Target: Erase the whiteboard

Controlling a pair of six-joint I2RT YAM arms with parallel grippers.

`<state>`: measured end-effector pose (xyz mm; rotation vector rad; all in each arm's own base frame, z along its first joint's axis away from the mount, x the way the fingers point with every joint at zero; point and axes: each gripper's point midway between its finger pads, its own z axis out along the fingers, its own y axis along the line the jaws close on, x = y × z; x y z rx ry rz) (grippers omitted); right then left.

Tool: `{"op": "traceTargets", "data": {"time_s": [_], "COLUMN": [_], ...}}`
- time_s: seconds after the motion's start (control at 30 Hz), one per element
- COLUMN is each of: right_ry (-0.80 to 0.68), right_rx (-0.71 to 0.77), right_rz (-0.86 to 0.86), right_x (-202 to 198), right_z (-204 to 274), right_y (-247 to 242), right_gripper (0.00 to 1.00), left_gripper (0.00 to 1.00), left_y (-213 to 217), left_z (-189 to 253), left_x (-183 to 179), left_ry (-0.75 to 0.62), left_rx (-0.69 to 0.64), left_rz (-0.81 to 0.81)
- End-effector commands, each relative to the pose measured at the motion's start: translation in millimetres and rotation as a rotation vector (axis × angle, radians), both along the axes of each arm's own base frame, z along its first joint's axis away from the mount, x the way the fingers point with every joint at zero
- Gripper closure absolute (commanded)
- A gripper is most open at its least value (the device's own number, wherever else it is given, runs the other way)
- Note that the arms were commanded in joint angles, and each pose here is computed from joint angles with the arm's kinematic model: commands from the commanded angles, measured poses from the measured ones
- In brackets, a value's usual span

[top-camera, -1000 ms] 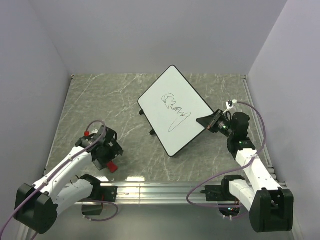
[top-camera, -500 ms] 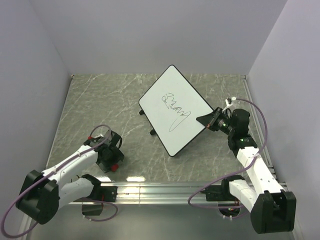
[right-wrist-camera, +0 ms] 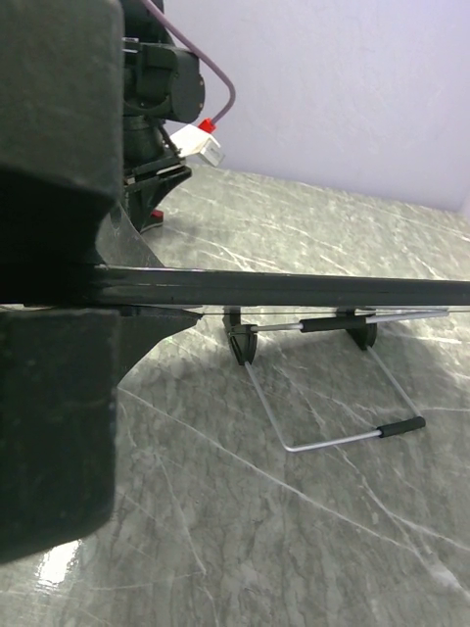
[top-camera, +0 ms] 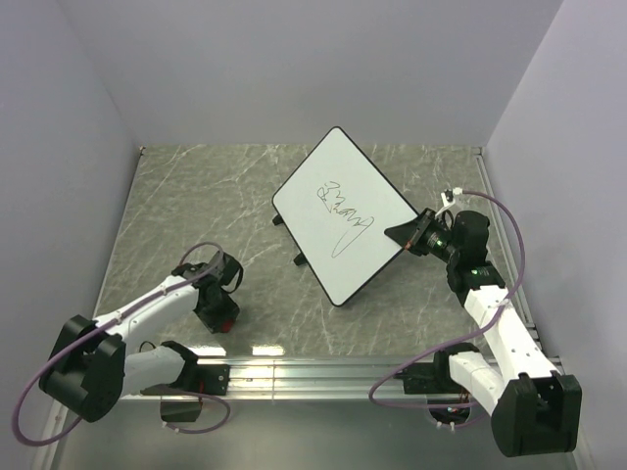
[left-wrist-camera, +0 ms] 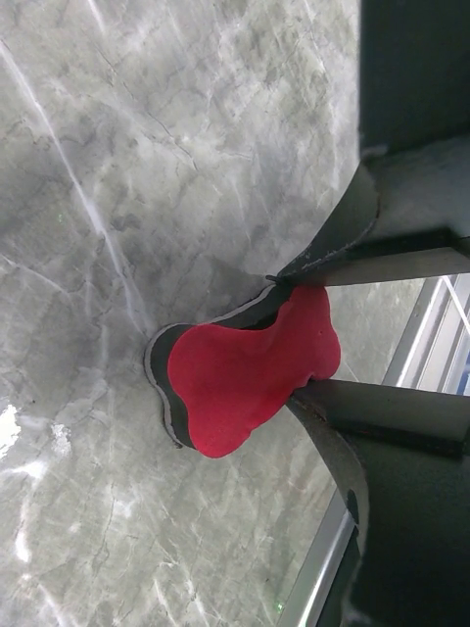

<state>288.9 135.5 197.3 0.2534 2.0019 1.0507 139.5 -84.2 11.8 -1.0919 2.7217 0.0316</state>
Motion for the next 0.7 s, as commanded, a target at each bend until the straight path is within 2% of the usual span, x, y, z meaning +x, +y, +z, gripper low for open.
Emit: {"op": "traceTargets", "data": {"time_s": [0.0,0.07,0.1,0.17,0.27,0.4,0.5,0.57,0.6,0.67], "right_ry": [0.024,0.025,0.024,0.022,0.024,0.026,0.018,0.013,0.011,0.009], "right_rx": [0.000,0.002,0.004,0.005,0.003,0.019,0.014,0.006,0.004,0.001], "right_rz": [0.084,0.085,0.085,0.079,0.073,0.076,0.072,0.070,0.071,0.069], "right_x": [-15.7,-15.6,-15.5,-14.7,-12.3,-9.0,-6.9,-5.8,-6.0,-5.6], "right_z": [5.4,5.8,6.4,7.4,6.7,7.5,11.1,12.8,13.2,13.4], "right_y": [12.3,12.6,13.1,11.9,11.6,13.5,12.8,12.1,12.0,11.6], "right_gripper": [1.00,1.00,1.00,1.00,1.00,1.00,1.00,1.00,1.00,1.00], "left_gripper": [0.59,0.67,0.81,0.99,1.00,1.00,1.00,0.94,0.86,0.78], "left_y": [-7.2,-9.6,-11.1,-12.0,-18.6,-19.1,-28.6,-36.5,-38.9,-44.9], "left_z": [-6.2,-5.8,-5.7,-1.2,8.3,9.0,13.5,21.4,24.3,34.1], "left_x": [12.9,17.7,21.3,35.6,62.6,85.2,101.1,111.1,115.9,125.8], "left_ry": [-0.032,-0.050,-0.062,-0.111,-0.180,-0.186,-0.211,-0.244,-0.263,-0.299], "left_rx": [-0.014,-0.023,-0.026,-0.009,0.015,0.083,0.074,0.053,0.051,0.039], "left_rz": [-0.002,-0.015,-0.025,-0.072,-0.162,-0.232,-0.277,-0.300,-0.323,-0.344]}}
